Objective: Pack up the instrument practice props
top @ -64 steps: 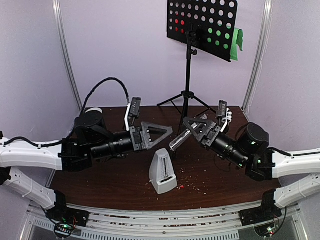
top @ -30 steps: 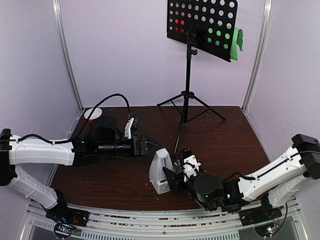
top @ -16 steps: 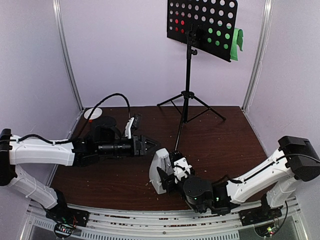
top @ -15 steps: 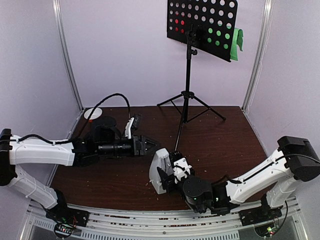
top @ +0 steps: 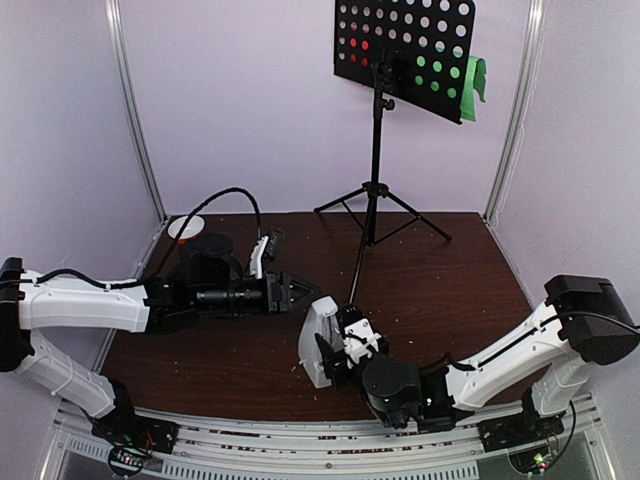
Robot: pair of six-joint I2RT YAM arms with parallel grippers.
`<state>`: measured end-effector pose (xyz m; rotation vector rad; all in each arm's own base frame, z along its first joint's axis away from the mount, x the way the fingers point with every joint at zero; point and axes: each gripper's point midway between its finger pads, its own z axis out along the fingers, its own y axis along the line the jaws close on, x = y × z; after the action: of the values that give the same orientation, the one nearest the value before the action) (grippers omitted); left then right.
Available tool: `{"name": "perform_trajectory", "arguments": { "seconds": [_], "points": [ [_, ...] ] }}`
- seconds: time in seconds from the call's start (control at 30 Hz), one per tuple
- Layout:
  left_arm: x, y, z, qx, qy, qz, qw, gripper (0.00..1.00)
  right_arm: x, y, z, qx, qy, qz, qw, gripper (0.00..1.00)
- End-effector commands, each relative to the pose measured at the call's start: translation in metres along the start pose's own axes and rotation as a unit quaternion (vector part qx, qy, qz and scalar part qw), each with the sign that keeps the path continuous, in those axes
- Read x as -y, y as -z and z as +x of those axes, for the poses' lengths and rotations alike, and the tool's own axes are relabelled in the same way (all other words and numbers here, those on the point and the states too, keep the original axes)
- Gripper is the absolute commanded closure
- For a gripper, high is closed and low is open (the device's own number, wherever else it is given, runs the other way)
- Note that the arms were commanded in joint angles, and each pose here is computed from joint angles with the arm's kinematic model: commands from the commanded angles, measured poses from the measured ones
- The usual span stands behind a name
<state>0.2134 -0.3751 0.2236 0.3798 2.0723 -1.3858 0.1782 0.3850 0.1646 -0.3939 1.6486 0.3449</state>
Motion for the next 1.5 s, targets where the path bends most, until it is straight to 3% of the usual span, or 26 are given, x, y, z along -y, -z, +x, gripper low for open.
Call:
{"name": "perform_trajectory", "arguments": {
  "seconds": [0.0, 1.47],
  "points": [
    [0.007, 0.006, -0.009, 0.015, -0.015, 0.009, 1.0, 0.49, -0.001, -0.003, -0.011, 0.017, -0.006, 0.017, 1.0, 0.53],
    [0.007, 0.008, -0.002, 0.004, -0.012, 0.016, 1.0, 0.53, 0.006, -0.013, 0.026, -0.026, 0.03, 0.028, 0.999, 0.49]
  ]
}}
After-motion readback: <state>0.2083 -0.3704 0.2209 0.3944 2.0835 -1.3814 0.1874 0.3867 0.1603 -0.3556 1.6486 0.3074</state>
